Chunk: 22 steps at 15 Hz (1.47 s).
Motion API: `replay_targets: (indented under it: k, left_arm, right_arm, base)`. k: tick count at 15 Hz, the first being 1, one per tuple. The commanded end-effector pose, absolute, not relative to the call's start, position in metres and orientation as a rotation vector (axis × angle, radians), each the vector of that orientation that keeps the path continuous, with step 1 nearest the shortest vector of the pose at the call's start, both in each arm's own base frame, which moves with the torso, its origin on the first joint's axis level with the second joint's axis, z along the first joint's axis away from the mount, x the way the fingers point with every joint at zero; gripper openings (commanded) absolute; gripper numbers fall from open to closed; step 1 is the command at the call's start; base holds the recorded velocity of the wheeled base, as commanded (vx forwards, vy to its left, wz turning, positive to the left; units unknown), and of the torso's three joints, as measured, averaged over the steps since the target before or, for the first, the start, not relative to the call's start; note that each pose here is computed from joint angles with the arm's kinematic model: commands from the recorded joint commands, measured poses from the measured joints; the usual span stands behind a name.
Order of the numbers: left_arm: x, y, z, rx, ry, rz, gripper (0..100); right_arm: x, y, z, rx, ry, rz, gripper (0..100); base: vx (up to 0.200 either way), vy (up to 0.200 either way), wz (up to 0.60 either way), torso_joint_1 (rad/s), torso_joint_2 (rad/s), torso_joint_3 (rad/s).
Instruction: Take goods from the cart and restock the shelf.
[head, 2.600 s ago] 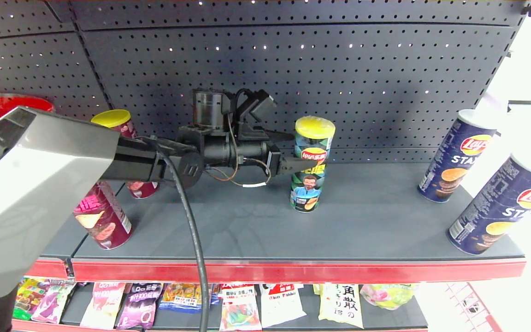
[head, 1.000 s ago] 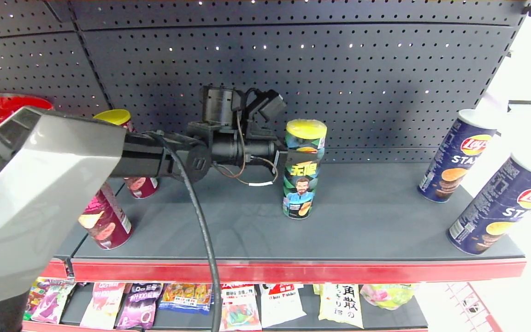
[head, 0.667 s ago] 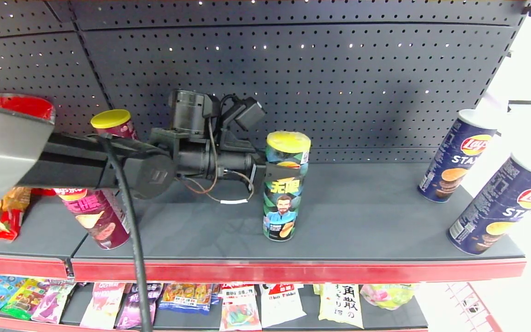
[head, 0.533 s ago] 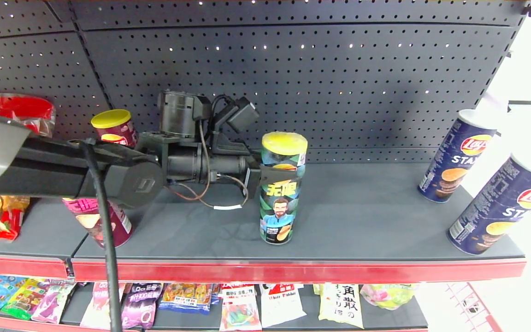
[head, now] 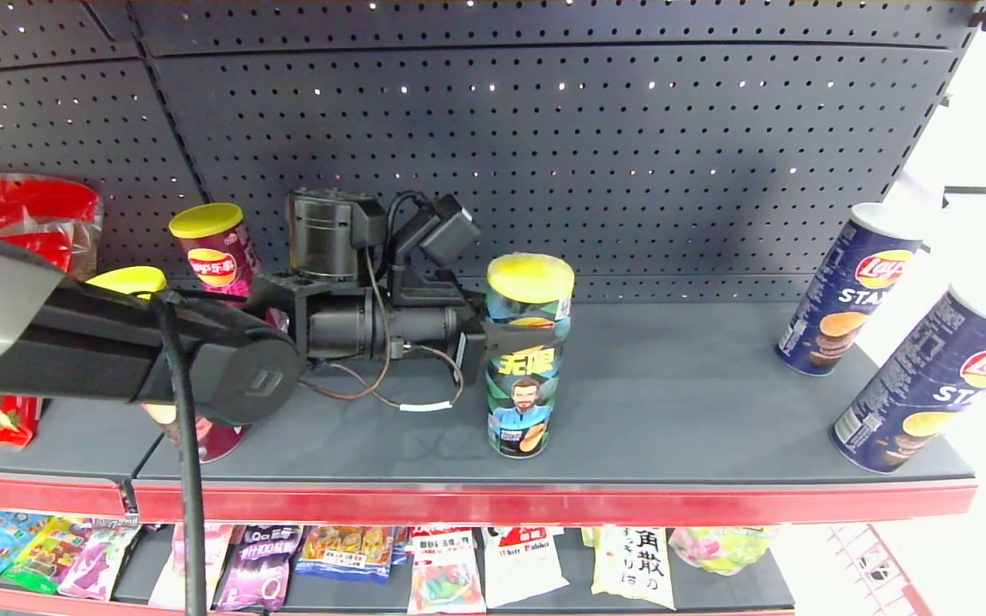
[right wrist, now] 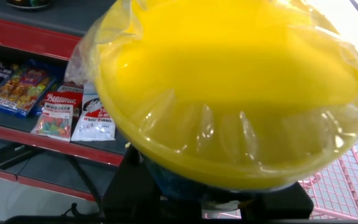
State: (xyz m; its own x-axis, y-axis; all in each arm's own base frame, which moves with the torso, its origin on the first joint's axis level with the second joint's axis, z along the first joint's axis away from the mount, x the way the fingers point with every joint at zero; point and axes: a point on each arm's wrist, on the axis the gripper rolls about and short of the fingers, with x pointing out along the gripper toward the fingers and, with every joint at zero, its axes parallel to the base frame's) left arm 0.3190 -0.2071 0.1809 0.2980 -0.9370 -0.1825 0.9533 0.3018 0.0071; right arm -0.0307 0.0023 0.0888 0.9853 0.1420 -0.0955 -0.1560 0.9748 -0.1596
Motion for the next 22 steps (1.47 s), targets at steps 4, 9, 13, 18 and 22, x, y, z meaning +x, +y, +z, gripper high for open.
replay_targets:
  k: [4,9,13,18,22]
  left_arm:
    - [0.313,-0.208,0.172,0.118,0.186,-1.272,0]
    - [0.308,-0.207,0.177,0.114,0.18,-1.275,0]
    - [0.3,-0.201,0.173,0.11,0.208,-1.276,0]
    - [0.295,-0.199,0.175,0.107,0.208,-1.286,0]
    - [0.291,-0.197,0.171,0.109,0.223,-1.29,0]
  right_arm:
    - [-0.031,0.002,0.089,-0.167,0.087,0.151,0]
    - [-0.03,0.002,0.089,-0.169,0.088,0.151,0]
    - [-0.03,0.002,0.089,-0.167,0.093,0.15,0]
    - [-0.03,0.002,0.089,-0.169,0.093,0.15,0]
    - [-0.03,0.002,0.089,-0.167,0.092,0.151,0]
  base:
    - [0.0,0.0,0.0,0.0,0.0,0.0]
    - [0.0,0.0,0.0,0.0,0.0,0.0]
    - [0.0,0.0,0.0,0.0,0.0,0.0]
    - [0.0,0.0,0.0,0.0,0.0,0.0]
    - [0.0,0.0,0.0,0.0,0.0,0.0]
